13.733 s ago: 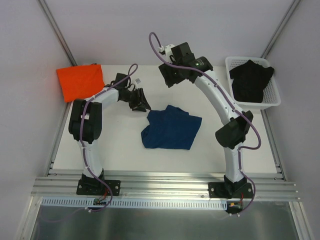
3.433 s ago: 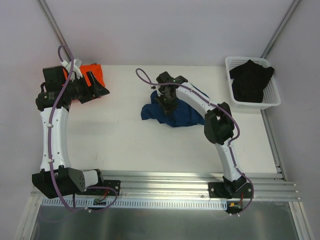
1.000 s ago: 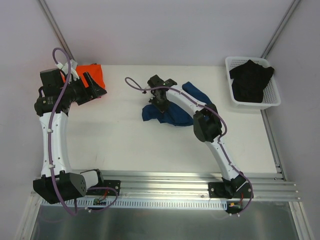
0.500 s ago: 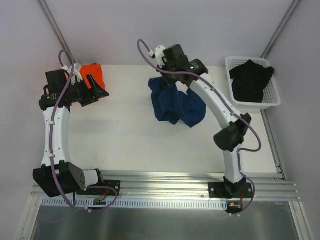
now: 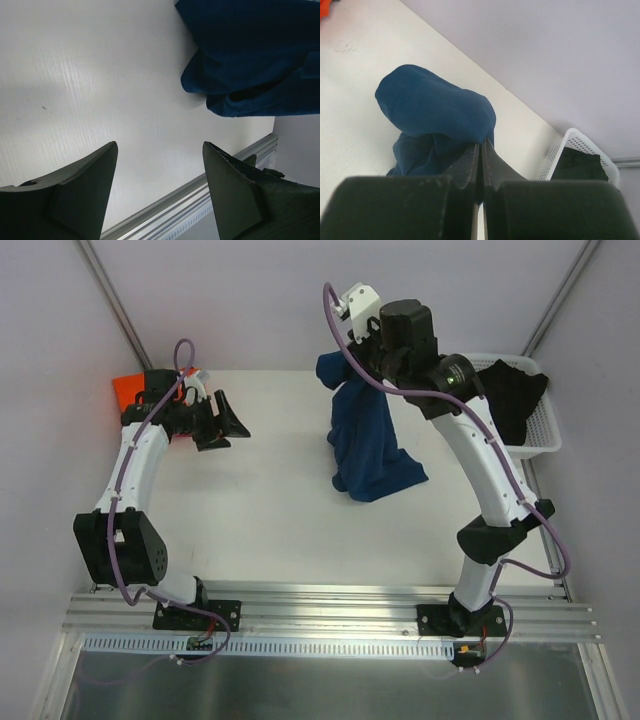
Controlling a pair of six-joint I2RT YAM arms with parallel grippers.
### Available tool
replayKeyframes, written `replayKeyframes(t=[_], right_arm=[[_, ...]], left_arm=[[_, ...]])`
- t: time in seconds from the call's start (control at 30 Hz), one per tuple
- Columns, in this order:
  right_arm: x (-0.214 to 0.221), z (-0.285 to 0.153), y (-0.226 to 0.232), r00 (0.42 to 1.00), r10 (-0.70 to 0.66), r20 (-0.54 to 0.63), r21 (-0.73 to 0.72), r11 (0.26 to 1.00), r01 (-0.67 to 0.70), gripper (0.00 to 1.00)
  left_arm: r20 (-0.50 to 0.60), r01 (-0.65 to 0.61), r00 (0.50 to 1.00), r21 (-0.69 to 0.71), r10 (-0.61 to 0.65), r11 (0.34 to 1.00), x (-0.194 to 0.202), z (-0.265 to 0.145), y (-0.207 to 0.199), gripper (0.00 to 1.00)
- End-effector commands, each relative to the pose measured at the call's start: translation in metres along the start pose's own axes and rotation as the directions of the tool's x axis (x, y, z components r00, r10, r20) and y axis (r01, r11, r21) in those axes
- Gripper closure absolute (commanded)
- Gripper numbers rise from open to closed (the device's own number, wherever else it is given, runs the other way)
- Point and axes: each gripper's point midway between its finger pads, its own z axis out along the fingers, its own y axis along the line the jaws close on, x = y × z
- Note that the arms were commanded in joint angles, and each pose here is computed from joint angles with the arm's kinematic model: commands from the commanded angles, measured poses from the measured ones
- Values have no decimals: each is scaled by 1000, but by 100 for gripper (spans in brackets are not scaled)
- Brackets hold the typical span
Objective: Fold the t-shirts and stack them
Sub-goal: Flatten out the tshirt
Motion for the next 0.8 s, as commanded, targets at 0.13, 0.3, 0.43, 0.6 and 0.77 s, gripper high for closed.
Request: replayKeyframes(t=[0.13,0.3,0.43,0.6,0.77], right_arm=[[-28,15,40,995,63,83,-131,990,-52,99],[-82,13,120,965,144,219,-341,938,-62,99],[-133,-34,150,905,251,343,-477,877,-62,99],[-158,-81,102,847,288,446,-430,899,-79,99],[-135,-103,13,865,171,472,-215,974,-75,99]], left_arm=[[151,-44,988,1,44,999,-15,-42,-23,30],[261,38,965,-22,-31,999,-19,-80,-2,30],[306,33,952,-55,-14,998,-22,-91,2,30],[289,51,957,-47,-36,998,-19,-86,5,30],[273,63,961,-48,-48,997,-23,-80,10,31]])
